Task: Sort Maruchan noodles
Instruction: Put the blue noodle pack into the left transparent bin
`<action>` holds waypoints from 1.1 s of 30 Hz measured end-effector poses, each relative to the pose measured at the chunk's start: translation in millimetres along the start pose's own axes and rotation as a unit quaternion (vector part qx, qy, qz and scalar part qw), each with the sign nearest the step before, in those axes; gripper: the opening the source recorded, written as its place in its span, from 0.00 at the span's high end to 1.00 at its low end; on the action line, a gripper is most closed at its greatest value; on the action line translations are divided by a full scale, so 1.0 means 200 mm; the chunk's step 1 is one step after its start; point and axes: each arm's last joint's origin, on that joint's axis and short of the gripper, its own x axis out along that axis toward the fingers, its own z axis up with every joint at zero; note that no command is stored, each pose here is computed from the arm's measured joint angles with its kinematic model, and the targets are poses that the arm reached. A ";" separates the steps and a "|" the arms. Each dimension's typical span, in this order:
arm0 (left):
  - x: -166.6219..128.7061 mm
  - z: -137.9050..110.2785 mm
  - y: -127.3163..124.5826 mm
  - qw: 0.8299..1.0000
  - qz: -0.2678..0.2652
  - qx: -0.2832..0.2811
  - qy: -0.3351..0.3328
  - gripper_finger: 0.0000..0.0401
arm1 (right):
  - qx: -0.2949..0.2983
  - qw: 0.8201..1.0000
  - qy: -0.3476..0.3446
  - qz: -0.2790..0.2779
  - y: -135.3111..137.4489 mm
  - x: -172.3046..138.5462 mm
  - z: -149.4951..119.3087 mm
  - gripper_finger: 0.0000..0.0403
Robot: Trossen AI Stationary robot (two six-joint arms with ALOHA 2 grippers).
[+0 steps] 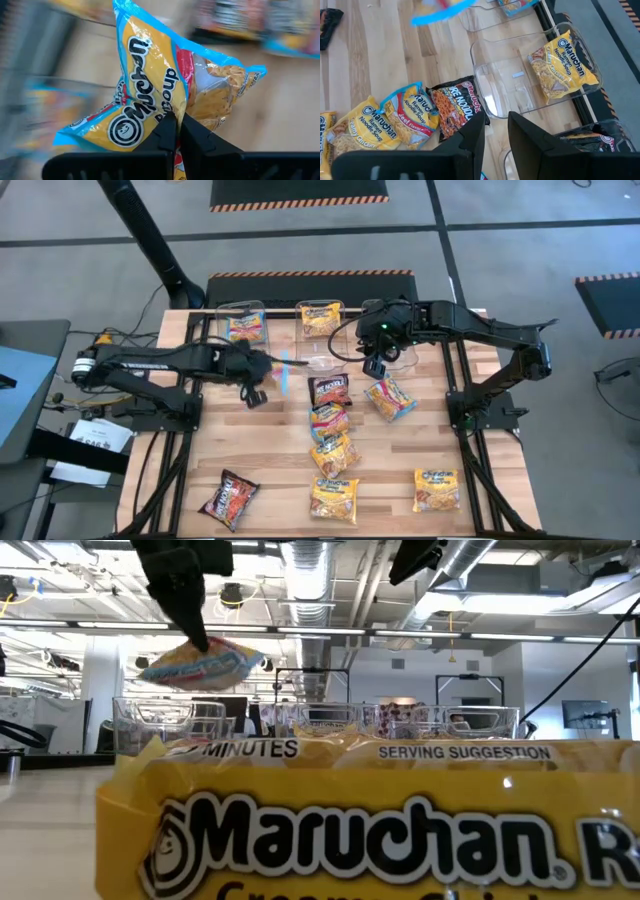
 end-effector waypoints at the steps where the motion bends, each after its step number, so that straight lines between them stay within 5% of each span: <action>1: -0.02 0.01 0.02 1.000 0.029 0.004 -0.004 1.00 | 0.000 1.000 0.000 0.000 0.00 0.00 0.00 0.72; 9: -0.05 0.05 0.23 0.968 0.248 0.037 0.012 1.00 | 0.000 1.000 0.000 0.000 0.00 0.00 0.00 0.72; 12: 0.01 0.02 0.31 0.956 0.289 0.027 0.043 1.00 | 0.000 1.000 0.000 0.000 0.00 0.00 0.00 0.72; 33: 0.51 -0.12 0.54 0.956 0.210 -0.014 0.204 1.00 | 0.000 1.000 0.000 0.000 0.00 0.00 0.00 0.72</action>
